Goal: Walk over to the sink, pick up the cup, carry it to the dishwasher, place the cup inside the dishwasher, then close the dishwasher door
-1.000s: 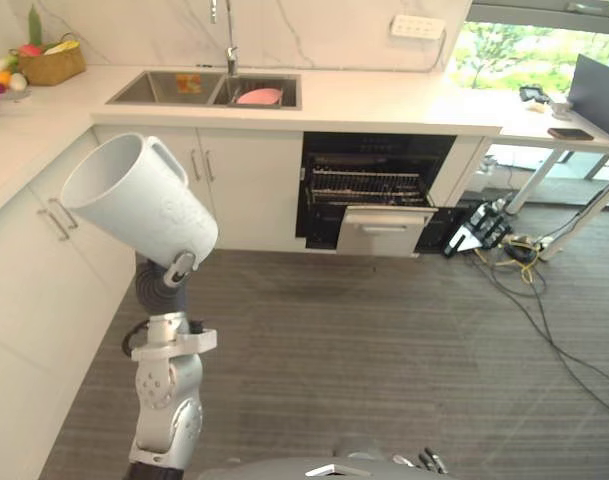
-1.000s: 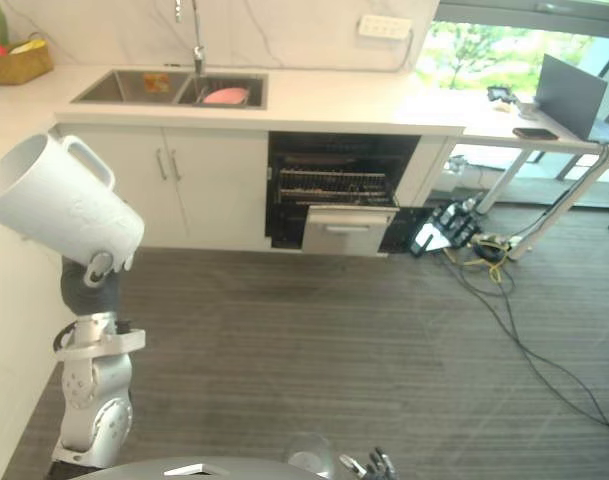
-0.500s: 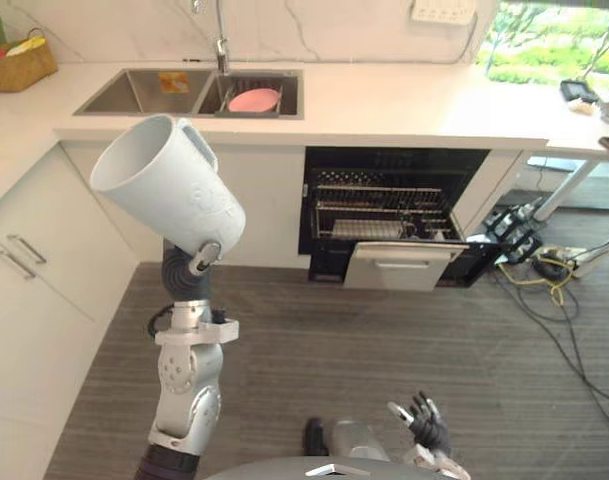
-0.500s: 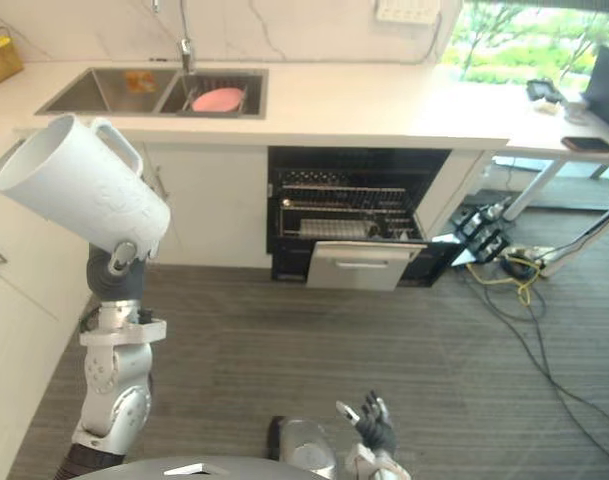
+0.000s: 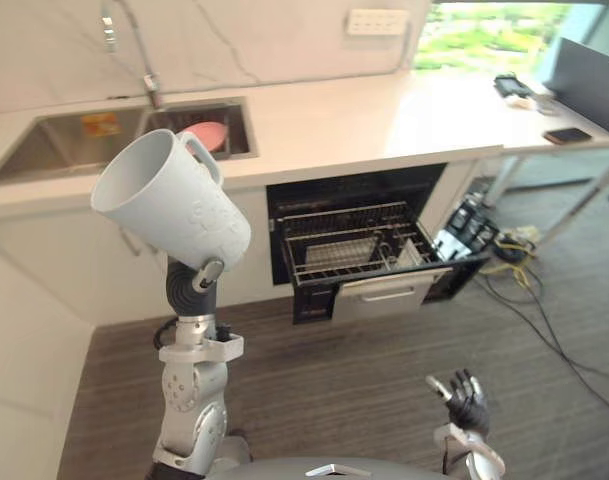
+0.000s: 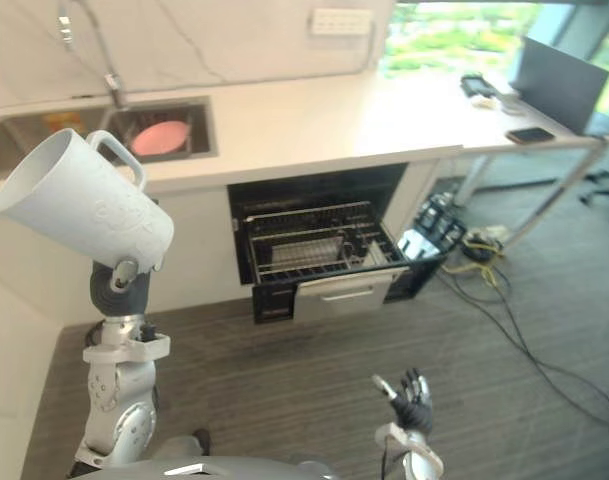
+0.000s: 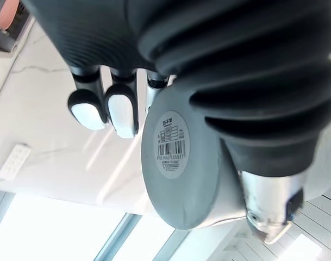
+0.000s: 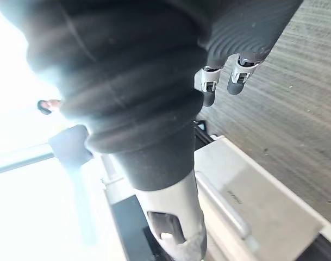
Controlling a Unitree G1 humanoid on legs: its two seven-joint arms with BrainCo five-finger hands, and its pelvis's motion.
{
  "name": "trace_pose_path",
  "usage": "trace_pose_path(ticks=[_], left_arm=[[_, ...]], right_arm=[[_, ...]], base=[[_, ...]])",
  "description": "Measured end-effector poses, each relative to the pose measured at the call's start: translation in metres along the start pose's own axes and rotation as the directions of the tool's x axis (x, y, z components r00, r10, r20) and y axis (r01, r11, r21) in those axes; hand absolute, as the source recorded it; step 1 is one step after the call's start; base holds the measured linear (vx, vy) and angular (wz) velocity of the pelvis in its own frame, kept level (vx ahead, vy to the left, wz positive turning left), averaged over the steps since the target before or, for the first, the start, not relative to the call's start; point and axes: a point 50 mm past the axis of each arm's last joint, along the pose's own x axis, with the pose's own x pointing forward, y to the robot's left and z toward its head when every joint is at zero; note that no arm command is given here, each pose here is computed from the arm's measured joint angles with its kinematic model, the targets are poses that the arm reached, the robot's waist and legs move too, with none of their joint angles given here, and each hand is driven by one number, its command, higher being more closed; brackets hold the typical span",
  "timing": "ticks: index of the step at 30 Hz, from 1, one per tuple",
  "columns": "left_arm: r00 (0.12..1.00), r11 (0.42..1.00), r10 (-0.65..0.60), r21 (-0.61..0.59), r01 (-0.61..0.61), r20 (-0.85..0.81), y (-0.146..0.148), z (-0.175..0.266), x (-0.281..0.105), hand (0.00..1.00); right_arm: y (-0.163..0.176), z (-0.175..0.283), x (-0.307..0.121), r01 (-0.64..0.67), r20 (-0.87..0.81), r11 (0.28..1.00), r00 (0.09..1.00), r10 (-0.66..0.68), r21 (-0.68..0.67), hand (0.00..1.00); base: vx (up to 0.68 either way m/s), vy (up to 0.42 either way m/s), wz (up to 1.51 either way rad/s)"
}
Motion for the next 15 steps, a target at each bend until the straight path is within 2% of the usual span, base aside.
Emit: trace_pose_path(ticks=[6,8,11,15], left_arm=[[0.997,0.996,-0.074,-0.049,0.076,0.038,-0.014,0.001,0.009,1.00],[0.995,0.995,-0.091,-0.023,0.092,0.040,-0.018,0.001,0.011,1.00],[0.992,0.995,-0.093,0.034,0.091,0.088,-0.022,0.005,0.021,1.00],[0.995,0.994,-0.054,0.098,0.046,0.081,-0.010,0.006,0.023,1.00]], right_arm=[[0.020,0.004,-0.023,-0.013,0.083,0.995,0.996,0.005,0.097,0.00],[0.020,0.002,-0.024,-0.008,0.076,0.995,0.997,0.000,0.100,0.00],[0.037,0.012,-0.022,-0.081,0.130,0.992,0.989,0.068,0.098,0.00],[0.063,0.037,-0.020,-0.204,0.244,0.975,0.953,0.178,0.084,0.00]], base=[[0.18,0.300,-0.68],[0.20,0.222,-0.51],[0.22,0.130,-0.54],[0.28,0.011,-0.78]])
